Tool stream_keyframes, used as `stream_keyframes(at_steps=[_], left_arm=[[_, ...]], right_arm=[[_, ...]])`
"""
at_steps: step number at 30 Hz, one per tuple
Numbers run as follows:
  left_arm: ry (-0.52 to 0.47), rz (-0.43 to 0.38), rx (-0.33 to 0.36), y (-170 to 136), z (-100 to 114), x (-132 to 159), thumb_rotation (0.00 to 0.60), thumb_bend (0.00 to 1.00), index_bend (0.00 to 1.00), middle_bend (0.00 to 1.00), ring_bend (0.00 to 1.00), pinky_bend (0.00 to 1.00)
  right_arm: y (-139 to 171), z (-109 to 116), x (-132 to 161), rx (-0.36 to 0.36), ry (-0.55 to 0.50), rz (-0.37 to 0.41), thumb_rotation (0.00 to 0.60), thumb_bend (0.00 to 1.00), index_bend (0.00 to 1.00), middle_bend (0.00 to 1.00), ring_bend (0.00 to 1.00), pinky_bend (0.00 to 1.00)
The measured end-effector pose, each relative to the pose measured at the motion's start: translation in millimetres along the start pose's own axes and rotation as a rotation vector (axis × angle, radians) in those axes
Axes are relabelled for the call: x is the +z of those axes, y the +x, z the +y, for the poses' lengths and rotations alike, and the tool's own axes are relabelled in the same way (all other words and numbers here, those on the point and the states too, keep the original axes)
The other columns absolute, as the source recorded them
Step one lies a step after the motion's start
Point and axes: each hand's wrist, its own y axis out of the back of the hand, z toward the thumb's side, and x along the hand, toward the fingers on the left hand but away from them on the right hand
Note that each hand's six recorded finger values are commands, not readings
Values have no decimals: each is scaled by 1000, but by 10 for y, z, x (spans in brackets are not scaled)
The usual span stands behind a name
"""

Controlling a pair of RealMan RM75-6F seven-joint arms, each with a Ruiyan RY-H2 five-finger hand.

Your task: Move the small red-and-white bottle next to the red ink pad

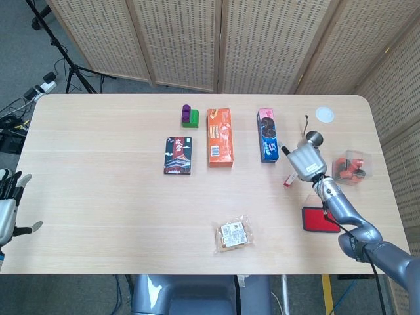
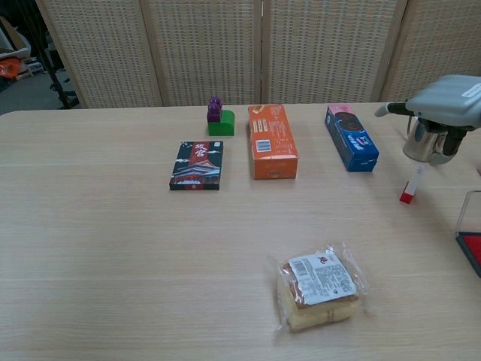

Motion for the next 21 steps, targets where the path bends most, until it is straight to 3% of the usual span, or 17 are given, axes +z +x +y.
stream_keyframes(at_steps=[21], left_arm=[[-6,-5,-4,-8,-5,2,600,0,0,0,0,0]], right_arm=[[26,-259,217,14,-99,19,600,0,85,1000,1000,1000]])
